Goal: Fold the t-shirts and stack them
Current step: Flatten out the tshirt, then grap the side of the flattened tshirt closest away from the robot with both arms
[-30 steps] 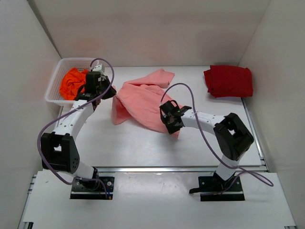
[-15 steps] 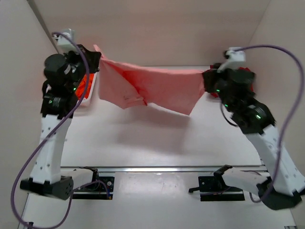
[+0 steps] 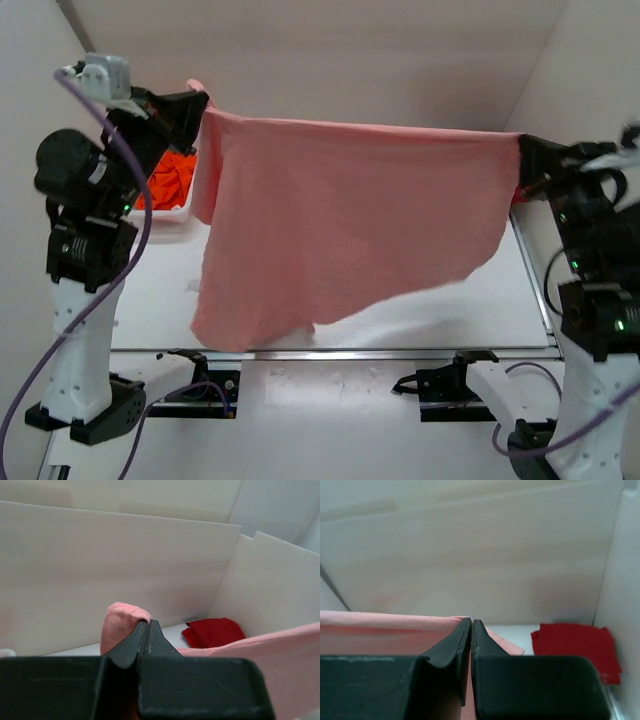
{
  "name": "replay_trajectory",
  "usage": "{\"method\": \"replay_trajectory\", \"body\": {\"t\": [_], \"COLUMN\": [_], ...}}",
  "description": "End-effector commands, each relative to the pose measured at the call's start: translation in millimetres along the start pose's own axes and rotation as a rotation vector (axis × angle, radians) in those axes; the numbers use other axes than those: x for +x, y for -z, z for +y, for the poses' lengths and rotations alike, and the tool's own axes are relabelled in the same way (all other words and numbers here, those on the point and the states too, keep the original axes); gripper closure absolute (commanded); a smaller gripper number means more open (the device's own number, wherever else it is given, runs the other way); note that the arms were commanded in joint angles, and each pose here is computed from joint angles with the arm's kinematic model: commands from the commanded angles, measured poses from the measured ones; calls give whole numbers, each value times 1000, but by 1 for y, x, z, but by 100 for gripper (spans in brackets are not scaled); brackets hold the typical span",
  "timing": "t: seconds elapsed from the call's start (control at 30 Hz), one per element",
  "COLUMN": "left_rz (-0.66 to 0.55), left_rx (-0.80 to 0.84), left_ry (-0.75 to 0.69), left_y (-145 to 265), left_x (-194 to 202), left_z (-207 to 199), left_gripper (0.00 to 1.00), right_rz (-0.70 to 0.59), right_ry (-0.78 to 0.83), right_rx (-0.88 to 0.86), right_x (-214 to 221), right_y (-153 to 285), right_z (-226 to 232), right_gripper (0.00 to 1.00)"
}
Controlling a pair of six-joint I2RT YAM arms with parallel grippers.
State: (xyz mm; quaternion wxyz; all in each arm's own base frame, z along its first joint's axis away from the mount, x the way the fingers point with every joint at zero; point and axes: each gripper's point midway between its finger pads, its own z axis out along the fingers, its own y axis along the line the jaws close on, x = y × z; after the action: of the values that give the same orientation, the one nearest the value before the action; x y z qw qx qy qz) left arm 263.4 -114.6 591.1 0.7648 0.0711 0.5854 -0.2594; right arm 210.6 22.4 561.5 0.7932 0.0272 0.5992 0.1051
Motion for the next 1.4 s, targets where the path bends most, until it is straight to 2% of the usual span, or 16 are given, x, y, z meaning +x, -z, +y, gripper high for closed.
{"method": "replay_trajectory", "body": {"t": [0.0,0.13,0.27,0.37,0.4,0.47,0.53,0.6,0.63,0.73,0.77,0.83,0.9,0.97,1.1,1.37], "left_rz": [30,206,267,408,376,422,442,445,502,584,558,712,759,921,1082,1230], "left_rx": [-148,-189,-236,-340,-378,-460,-481,-476,-489,-457,-448,-426,-386,-346,-270,-278], "left_ry": [-66,-88,-67,-152,-190,-222,-172,-153,-149,-131,-114,-79,-39,22,228,379], "left_y": [-33,-106,-162,-209,-219,-236,-234,-224,-211,-168,-156,-102,-60,-2,87,164], "left_x": [14,93,156,250,239,282,299,288,307,313,291,341,347,393,445,492], "left_z": [41,82,130,189,199,239,255,250,251,213,198,167,130,108,67,31], "left_gripper": [100,100,100,100,95,51,46,37,34,34,34,33,36,37,39,36], "right_rz": [169,284,396,579,550,615,640,664,693,727,743,778,859,943,1083,1251], "right_ry": [25,1,4,21,45,107,146,163,154,156,150,112,71,64,47,-32], "right_rx": [77,42,29,45,52,164,241,272,285,282,265,255,243,245,242,244], "right_x": [70,145,214,314,301,325,326,323,328,337,342,354,376,403,450,500], "right_y": [-63,-126,-183,-239,-258,-294,-311,-311,-300,-267,-250,-222,-182,-150,-79,7], "right_z": [-24,-38,-52,-76,-76,-99,-110,-110,-110,-95,-93,-85,-84,-81,-72,-57], "right_gripper": [100,100,100,100,99,85,70,60,57,50,50,49,49,49,49,48]}}
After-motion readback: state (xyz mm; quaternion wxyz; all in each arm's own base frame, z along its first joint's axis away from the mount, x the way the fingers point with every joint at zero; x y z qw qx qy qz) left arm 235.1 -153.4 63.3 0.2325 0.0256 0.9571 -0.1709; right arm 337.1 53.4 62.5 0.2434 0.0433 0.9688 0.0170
